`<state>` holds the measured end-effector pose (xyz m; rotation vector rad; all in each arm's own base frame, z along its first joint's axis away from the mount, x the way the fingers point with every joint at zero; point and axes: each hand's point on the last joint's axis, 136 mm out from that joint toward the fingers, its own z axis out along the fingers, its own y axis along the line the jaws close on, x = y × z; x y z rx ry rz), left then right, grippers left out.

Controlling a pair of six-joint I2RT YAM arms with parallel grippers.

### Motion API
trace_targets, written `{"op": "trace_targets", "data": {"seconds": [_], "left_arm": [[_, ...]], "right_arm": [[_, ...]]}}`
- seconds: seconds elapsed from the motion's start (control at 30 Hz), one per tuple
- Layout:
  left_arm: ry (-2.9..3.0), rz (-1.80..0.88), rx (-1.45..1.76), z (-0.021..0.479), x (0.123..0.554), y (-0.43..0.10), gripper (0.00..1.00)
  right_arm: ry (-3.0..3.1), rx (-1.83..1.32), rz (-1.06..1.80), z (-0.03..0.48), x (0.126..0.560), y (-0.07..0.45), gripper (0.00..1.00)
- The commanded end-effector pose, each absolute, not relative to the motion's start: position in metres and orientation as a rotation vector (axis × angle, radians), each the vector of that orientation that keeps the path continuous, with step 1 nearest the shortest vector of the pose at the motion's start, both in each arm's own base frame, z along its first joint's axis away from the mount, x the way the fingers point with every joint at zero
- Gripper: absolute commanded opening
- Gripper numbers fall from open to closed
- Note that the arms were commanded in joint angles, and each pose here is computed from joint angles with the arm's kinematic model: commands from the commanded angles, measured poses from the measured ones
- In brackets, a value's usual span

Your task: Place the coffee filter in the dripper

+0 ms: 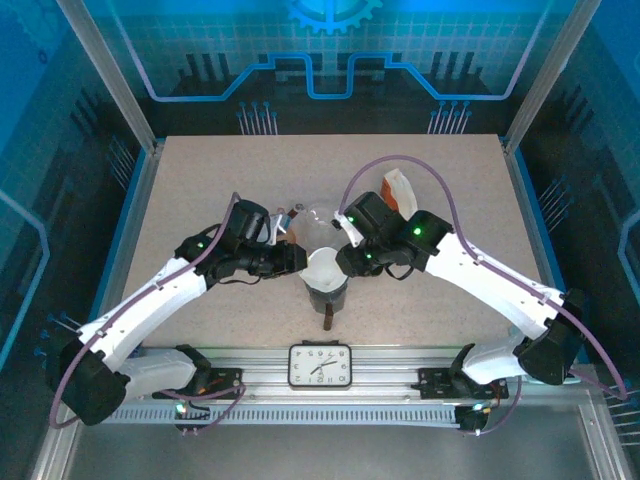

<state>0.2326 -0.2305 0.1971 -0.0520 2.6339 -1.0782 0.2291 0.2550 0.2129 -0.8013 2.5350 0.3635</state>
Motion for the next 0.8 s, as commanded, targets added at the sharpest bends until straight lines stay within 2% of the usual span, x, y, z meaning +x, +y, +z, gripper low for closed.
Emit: {"op": "trace_targets", "data": {"seconds": [0.0, 0.23, 0.47, 0.77], "left_arm": [[2.65, -1.033, -0.032, 0.192, 0.232, -0.228, 0.3], [2.661, -1.023, -0.037, 0.185, 0.233, -0.228, 0.29], [2.667, -1.01, -0.04, 0.179, 0.234, -0.227, 0.31], [2.63, -1.018, -0.013, 0.195, 0.234, -0.227, 0.55]], "right_arm": [[2.536, -0.795, 0.358, 0.207, 0.234, 0.255, 0.3], [2.564, -0.806, 0.353, 0.194, 0.232, 0.256, 0.19], [2.586, -0.812, 0.344, 0.186, 0.231, 0.256, 0.13], [2.585, -0.818, 0.326, 0.186, 0.231, 0.256, 0.12]]}}
